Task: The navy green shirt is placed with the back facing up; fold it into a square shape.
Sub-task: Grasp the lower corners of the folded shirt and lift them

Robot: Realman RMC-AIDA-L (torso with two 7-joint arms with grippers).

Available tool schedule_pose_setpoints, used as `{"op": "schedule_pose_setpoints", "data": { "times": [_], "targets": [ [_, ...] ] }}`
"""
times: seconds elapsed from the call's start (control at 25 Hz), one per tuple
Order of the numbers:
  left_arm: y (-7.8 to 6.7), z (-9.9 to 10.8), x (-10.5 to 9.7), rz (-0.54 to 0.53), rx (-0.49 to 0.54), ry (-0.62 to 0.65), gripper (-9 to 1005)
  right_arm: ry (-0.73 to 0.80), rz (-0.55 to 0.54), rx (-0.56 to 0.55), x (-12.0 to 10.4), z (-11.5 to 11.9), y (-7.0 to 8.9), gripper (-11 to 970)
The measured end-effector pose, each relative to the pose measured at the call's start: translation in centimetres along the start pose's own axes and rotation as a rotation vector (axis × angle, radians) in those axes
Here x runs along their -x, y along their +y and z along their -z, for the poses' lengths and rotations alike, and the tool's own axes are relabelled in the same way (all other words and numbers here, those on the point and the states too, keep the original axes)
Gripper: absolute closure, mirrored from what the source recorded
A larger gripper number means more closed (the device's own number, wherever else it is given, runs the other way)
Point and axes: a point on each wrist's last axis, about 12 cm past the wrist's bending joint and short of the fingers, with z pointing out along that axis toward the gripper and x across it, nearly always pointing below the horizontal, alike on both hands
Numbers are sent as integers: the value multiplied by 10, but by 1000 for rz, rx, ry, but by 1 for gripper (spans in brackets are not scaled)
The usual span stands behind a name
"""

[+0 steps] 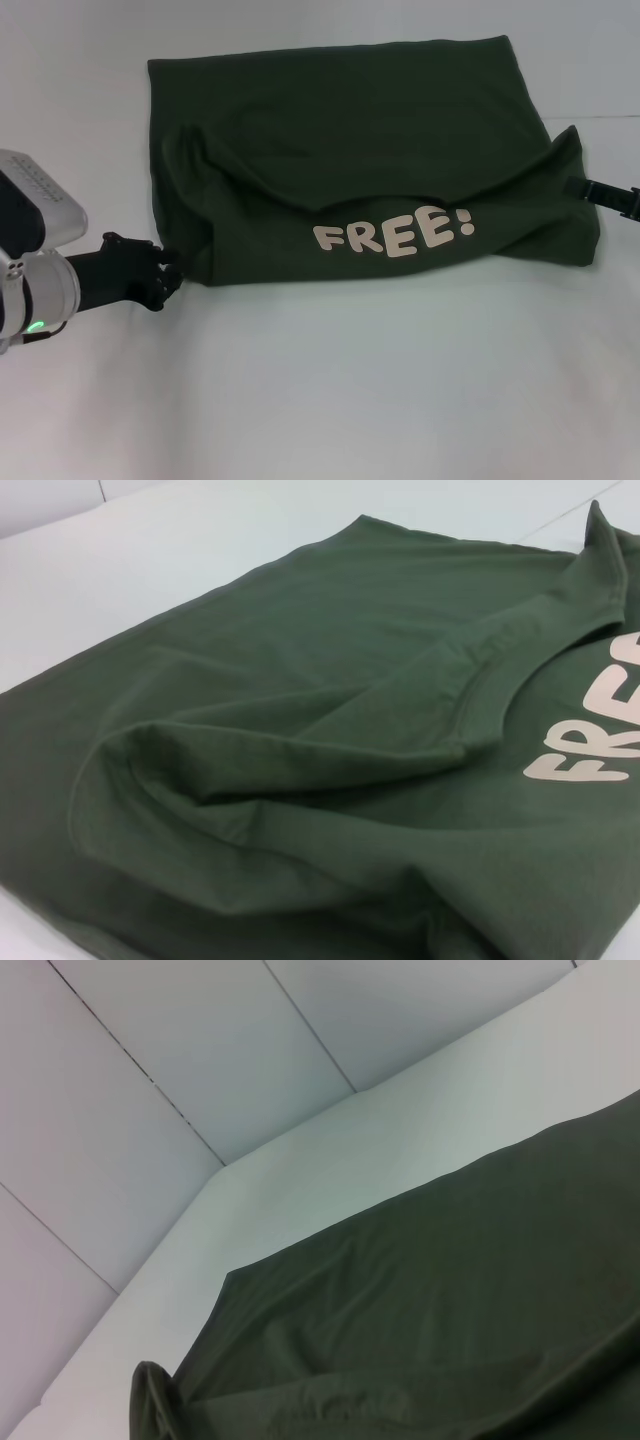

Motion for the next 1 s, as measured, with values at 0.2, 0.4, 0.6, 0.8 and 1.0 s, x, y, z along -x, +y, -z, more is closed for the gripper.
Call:
{"op": "schedule_pose_setpoints", "data": {
  "times": [0.2, 0.4, 0.6, 0.8, 1.0],
  "targets": [
    [-1, -1, 0, -1, 0, 0, 827, -3, -1, 1, 0, 0, 0, 379],
    [-1, -4, 1, -10, 13, 11, 726, -4, -3, 0, 0, 0, 0, 379],
    [0, -6, 0, -18, 31, 19, 471, -5, -4, -1, 0, 0, 0, 379],
    [0, -8, -1, -24, 44, 31, 259, -6, -5, -3, -1, -1, 0, 379],
    [-3, -11, -2, -31, 44, 42, 225, -6, -5, -4, -1, -1, 0, 379]
  ]
}}
